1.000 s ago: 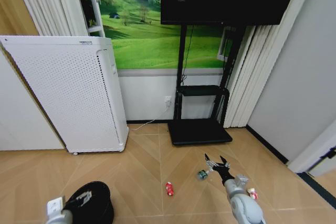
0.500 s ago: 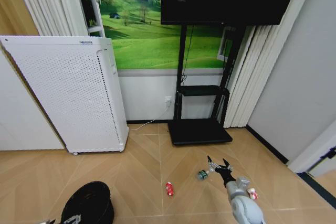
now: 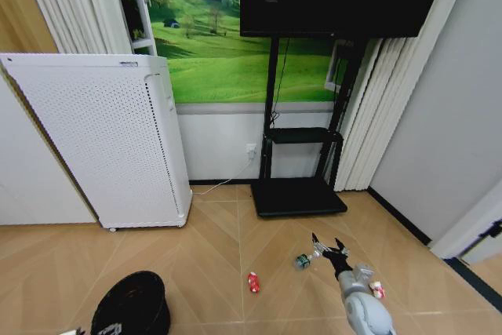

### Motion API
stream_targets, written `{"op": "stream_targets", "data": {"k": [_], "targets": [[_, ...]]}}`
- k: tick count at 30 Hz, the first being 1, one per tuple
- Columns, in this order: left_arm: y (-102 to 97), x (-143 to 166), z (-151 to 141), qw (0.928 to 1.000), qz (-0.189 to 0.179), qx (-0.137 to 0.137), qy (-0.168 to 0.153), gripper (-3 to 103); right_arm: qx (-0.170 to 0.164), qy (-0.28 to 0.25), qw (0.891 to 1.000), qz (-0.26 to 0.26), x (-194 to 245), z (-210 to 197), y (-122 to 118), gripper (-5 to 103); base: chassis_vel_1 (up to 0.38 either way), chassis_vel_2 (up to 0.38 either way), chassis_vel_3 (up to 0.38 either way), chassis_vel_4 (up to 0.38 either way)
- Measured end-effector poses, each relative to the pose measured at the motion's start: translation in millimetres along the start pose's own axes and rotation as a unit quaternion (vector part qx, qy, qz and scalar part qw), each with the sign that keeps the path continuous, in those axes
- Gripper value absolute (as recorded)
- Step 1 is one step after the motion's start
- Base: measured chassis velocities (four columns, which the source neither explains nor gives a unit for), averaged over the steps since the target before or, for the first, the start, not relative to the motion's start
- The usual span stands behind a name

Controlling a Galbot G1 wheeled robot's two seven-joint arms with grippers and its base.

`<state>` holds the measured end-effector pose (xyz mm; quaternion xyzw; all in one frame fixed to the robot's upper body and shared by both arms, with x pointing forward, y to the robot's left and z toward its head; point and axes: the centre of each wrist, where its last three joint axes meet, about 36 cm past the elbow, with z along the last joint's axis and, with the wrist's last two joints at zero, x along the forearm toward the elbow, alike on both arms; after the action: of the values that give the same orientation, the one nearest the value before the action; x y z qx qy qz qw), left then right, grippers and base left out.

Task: Pick up the trash bin and place the garbage on the floor into it.

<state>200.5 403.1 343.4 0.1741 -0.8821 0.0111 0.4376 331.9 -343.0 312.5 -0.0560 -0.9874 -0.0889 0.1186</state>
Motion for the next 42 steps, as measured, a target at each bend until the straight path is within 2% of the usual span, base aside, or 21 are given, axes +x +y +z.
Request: {"op": "stream_targets", "data": {"k": [3,6,7,10,11,14,16,17,20,23,30,35,38,39,41,42], "targets": [[-2.6,-1.8,0.5,1.0,0.001,0.002,0.002,88,0.0,0.0,1.0,0.001,-0.3,-0.2,-0.7,100,0.0,0.0,0.0,0.0],[-3.3,-7.1,1.7,1.0,-0.001,0.005,0.004,71,-0.001,0.001,1.0,0.002,-0.8,0.4,-0.5,100,0.0,0.0,0.0,0.0],[-3.3,-7.1,1.7,1.0,-0.001,0.005,0.004,71,-0.001,0.001,1.0,0.002,-0.8,0.4,-0.5,100,0.0,0.0,0.0,0.0],[-4.3,-14.8,1.2,1.0,-0.007,0.005,-0.005,55,0.0,0.004,1.0,-0.001,-3.4,2.1,1.4,100,0.0,0.0,0.0,0.0],[-4.3,-14.8,1.2,1.0,-0.007,0.005,-0.005,55,0.0,0.004,1.0,-0.001,-3.4,2.1,1.4,100,0.0,0.0,0.0,0.0],[-4.1,-18.6,-3.0,0.9999,-0.008,0.005,-0.011,39,0.0,0.005,1.0,-0.002,-8.4,-1.1,3.9,100,0.0,0.0,0.0,0.0],[-4.3,-19.2,-4.2,0.9999,-0.007,0.005,-0.012,39,-0.001,0.005,1.0,-0.003,-9.7,-2.1,4.6,100,0.0,0.0,0.0,0.0],[-4.8,-19.8,-5.9,0.9998,-0.007,0.006,-0.015,28,0.0,0.005,1.0,-0.003,-10.8,-3.1,5.4,100,0.0,0.0,0.0,0.0],[-5.9,-20.8,-7.6,0.9998,-0.006,0.008,-0.018,23,0.0,0.005,1.0,-0.004,-11.5,-3.7,5.9,100,0.0,0.0,0.0,0.0],[-9.8,-23.1,-9.3,0.9993,-0.001,0.01,-0.037,10,0.0,0.006,1.0,-0.003,-11.0,-2.9,6.3,100,0.0,0.0,0.0,0.0],[-16.1,-31.6,-13.7,0.9957,0.004,0.01,-0.092,8,0.001,0.01,1.0,-0.001,-8.9,0.5,5.9,100,0.0,0.0,0.0,0.0],[-18.2,-35.9,-14.0,0.9938,0.006,0.01,-0.111,7,0.002,0.01,1.0,0.0,-8.8,0.5,5.9,100,0.0,0.0,0.0,0.0],[-30.9,-51.9,-19.9,0.9842,0.017,0.005,-0.176,7,0.004,0.01,1.0,0.0,-8.6,0.7,7.8,100,0.0,0.0,0.0,0.0],[-30.9,-51.9,-19.9,0.9842,0.017,0.005,-0.176,7,0.004,0.01,1.0,0.0,-8.6,0.7,7.8,100,0.0,0.0,0.0,0.0],[-40.9,-56.8,-31.9,0.9781,0.026,0.001,-0.206,7,0.006,0.011,1.0,-0.001,-8.0,2.1,10.0,100,0.0,0.0,0.0,0.0],[-40.9,-56.8,-31.9,0.9781,0.026,0.001,-0.206,7,0.006,0.011,1.0,-0.001,-8.0,2.1,10.0,100,0.0,0.0,0.0,0.0]]}}
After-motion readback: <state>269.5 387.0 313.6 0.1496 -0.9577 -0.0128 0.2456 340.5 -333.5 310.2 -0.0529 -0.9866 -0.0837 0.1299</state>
